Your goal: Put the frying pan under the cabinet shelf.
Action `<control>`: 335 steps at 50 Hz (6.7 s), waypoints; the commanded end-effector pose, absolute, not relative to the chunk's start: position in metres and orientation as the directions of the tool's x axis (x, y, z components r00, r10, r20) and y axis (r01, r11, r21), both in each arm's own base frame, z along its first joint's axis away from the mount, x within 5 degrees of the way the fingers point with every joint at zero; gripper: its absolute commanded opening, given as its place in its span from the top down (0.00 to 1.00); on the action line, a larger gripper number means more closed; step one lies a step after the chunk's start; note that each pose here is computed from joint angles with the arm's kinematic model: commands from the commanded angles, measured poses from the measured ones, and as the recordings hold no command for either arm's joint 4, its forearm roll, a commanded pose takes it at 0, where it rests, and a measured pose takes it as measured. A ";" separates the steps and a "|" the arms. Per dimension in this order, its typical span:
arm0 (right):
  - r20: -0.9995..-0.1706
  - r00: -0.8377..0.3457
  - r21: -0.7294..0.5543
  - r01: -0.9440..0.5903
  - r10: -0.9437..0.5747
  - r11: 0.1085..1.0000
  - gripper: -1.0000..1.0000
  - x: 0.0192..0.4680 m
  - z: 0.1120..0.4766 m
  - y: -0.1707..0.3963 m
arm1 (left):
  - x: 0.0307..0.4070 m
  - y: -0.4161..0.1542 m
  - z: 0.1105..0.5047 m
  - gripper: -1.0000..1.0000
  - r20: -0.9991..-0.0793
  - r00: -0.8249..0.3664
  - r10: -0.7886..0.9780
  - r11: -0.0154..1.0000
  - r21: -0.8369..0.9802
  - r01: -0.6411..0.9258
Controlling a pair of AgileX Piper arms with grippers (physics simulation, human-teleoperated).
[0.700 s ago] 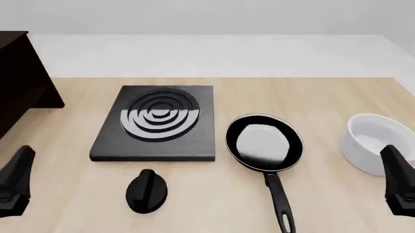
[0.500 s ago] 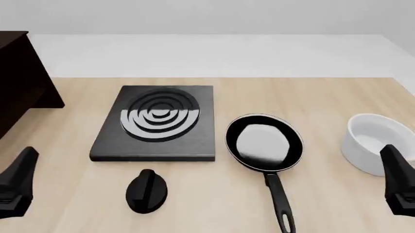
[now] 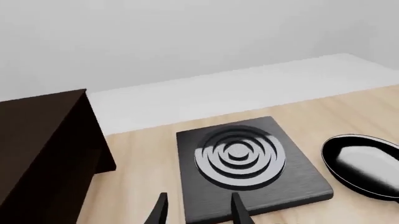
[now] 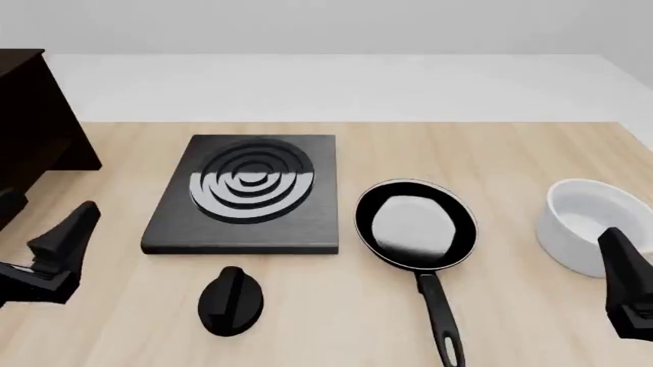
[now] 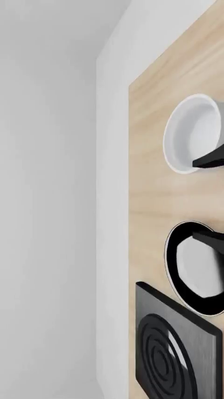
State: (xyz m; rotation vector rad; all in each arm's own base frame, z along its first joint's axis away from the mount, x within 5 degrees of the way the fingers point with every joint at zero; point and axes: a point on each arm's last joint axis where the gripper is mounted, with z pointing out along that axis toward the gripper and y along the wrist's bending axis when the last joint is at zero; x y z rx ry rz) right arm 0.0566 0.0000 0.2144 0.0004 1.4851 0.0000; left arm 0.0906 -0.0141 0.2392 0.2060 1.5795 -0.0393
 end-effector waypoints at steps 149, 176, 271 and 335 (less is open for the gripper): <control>-0.996 0.085 0.000 0.000 0.000 1.000 0.00 0.057 0.214 0.000 | 0.187 -0.265 0.091 0.00 -0.326 0.672 0.665 -0.119 0.842 0.526; -0.996 0.086 0.000 0.000 0.000 1.000 0.00 0.057 0.214 0.000 | 0.191 -0.299 0.080 0.00 -0.304 0.711 0.634 -0.167 0.844 0.510; -0.996 0.086 0.001 0.000 0.001 1.000 0.00 0.057 0.214 0.000 | 0.187 -0.360 0.067 0.00 -0.266 0.769 0.581 -0.294 0.812 0.504; -0.996 0.085 0.000 0.000 0.000 1.000 0.00 0.057 0.214 0.000 | 0.175 -0.350 0.052 1.00 -0.161 0.829 0.536 -0.404 0.813 0.419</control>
